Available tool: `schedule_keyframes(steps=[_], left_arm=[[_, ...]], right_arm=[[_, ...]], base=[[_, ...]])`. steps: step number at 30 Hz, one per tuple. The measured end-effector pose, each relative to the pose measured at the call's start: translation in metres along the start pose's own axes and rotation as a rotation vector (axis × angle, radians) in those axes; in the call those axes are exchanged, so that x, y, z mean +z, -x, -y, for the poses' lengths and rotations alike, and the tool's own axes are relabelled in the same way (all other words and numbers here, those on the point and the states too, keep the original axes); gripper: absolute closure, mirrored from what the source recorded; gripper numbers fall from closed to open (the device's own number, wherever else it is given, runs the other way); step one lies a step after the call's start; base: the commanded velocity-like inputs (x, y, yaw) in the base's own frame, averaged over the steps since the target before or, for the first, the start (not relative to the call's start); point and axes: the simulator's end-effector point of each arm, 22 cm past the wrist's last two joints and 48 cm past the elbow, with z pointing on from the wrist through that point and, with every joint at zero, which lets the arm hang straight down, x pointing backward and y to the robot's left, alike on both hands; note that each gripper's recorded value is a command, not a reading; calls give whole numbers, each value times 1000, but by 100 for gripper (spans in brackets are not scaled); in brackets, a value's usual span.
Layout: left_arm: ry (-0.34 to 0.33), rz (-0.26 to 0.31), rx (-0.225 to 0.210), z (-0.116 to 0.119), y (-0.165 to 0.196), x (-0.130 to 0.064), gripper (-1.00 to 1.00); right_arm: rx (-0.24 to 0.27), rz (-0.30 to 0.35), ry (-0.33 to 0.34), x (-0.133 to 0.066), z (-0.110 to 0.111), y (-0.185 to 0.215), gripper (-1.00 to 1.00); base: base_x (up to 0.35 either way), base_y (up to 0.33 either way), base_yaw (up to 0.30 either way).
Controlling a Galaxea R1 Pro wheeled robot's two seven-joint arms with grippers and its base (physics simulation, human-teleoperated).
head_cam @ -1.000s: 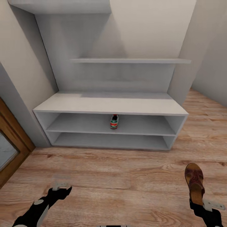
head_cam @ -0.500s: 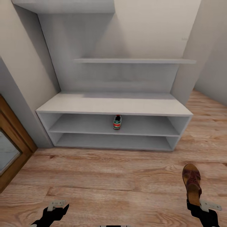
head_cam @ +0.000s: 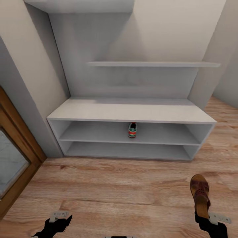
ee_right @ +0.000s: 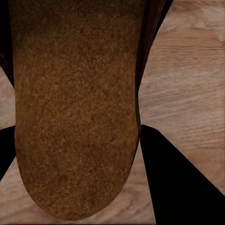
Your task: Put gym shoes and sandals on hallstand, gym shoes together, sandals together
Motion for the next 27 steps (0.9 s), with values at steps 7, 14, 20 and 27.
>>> schedule_keyframes(steps=[7,14,20,27], left_arm=[[-1,-2,-1,0,-1,0,-100],[-2,-3,0,1,-2,0,-100],[-4,-3,-1,2,-2,0,-100],[-5,-3,1,3,-2,0,-100]], right_arm=[[17,-10,23,-3,-21,-7,100],[22,-12,28,-4,-26,-9,100],[23,-12,28,-4,-26,-9,100],[23,-14,30,-4,-27,-10,100]], base=[[82,309,0],[29,315,0],[3,320,0],[0,321,0]])
